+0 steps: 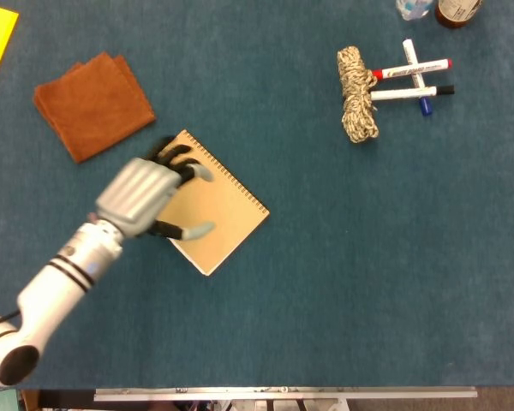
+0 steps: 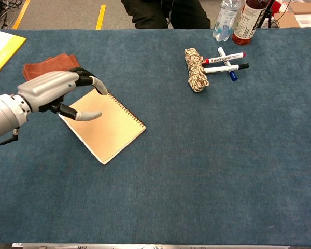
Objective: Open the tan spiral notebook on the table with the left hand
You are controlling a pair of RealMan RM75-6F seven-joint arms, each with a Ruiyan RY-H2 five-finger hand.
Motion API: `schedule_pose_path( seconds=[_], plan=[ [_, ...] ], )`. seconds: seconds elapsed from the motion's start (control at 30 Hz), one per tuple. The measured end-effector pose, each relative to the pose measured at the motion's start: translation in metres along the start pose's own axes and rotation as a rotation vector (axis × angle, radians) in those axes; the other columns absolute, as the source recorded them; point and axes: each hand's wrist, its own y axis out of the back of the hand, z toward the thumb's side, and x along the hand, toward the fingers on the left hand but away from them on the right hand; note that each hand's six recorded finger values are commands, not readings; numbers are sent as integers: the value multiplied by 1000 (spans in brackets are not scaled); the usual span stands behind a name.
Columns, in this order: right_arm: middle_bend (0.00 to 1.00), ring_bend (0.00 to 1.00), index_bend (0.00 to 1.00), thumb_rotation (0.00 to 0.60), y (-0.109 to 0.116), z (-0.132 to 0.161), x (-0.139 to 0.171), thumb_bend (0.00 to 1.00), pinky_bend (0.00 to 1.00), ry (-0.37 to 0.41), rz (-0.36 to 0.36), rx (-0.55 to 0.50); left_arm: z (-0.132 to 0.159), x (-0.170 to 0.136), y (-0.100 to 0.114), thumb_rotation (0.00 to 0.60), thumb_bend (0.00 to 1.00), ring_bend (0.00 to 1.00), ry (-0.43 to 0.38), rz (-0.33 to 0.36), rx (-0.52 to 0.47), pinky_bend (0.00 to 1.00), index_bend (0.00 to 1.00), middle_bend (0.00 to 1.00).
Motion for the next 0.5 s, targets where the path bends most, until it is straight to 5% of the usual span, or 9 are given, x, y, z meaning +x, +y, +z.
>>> schedule_pose_path(
  seconds=[0.5],
  plan=[
    [242, 151, 258, 600, -2, -5, -3, 185, 280, -11, 12, 4, 46, 50, -32, 47, 204, 30, -87, -74, 70, 0, 274, 274]
  ],
)
